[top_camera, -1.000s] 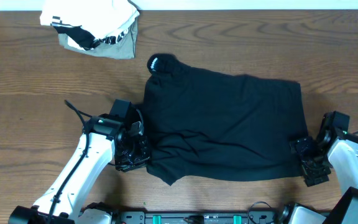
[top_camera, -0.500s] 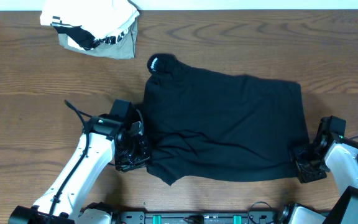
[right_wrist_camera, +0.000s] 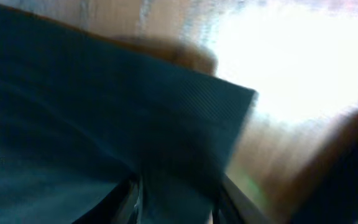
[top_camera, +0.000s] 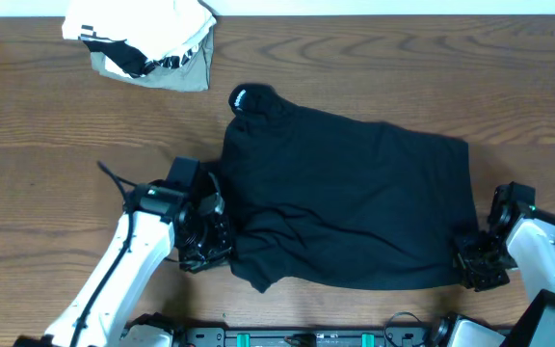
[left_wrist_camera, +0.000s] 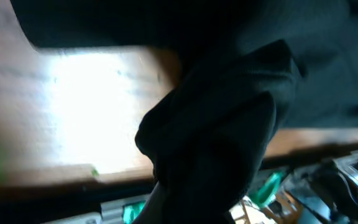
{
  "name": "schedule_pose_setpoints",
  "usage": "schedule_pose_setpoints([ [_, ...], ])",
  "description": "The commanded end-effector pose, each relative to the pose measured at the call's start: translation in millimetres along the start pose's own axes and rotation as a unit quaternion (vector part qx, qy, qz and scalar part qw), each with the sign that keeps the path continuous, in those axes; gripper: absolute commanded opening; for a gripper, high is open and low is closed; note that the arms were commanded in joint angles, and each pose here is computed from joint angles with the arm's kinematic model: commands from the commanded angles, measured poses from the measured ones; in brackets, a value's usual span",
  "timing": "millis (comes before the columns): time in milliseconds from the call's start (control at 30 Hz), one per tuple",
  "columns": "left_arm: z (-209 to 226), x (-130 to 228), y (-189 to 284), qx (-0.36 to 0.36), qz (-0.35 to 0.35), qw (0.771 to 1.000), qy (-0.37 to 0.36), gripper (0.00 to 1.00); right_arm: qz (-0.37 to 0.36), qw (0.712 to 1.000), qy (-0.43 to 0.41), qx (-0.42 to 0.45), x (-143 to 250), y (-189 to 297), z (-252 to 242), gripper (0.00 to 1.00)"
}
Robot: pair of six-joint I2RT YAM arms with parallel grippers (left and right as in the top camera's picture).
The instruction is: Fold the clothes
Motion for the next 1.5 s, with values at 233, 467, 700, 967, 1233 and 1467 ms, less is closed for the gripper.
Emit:
schedule_pose_setpoints([
  [233, -4, 23, 22, 0.037, -0.019, 0.999, -0.014, 0.06, -0.031, 1.000, -0.004, -0.005, -10, 29, 3, 0.36],
  [467, -4, 23, 23, 0.040, -0.026, 0.999, -0.018, 0.07, -0.031, 1.000, 0.000, 0.008, -9, 28, -2, 0.46],
  [700, -4, 23, 23, 0.040, -0.026, 0.999, -0.023, 0.07, -0.027, 1.000, -0.001, 0.005, -4, 5, -5, 0.52],
  [967, -5, 23, 23, 0.040, -0.027, 0.999, -0.025, 0.06, -0.022, 1.000, -0.001, -0.007, 0, -10, -6, 0.52],
  [1233, -5, 22, 23, 0.041, -0.029, 0.998, -0.027, 0.07, -0.021, 1.000, -0.001, -0.009, 0, -10, -5, 0.36],
  [1467, -5, 22, 23, 0.042, -0.029, 0.998, -0.027, 0.07, -0.018, 1.000, -0.003, -0.006, 2, -13, -7, 0.36],
])
Point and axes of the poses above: each gripper's point midway between its finger pads, its own y axis back along the fingers, its own z axis along the line the jaws close on, x = y × z, the point moved 5 cm from there along y, back along the fingers, and after that the axes turned 5 degrees about y, right-handed, at the moved point
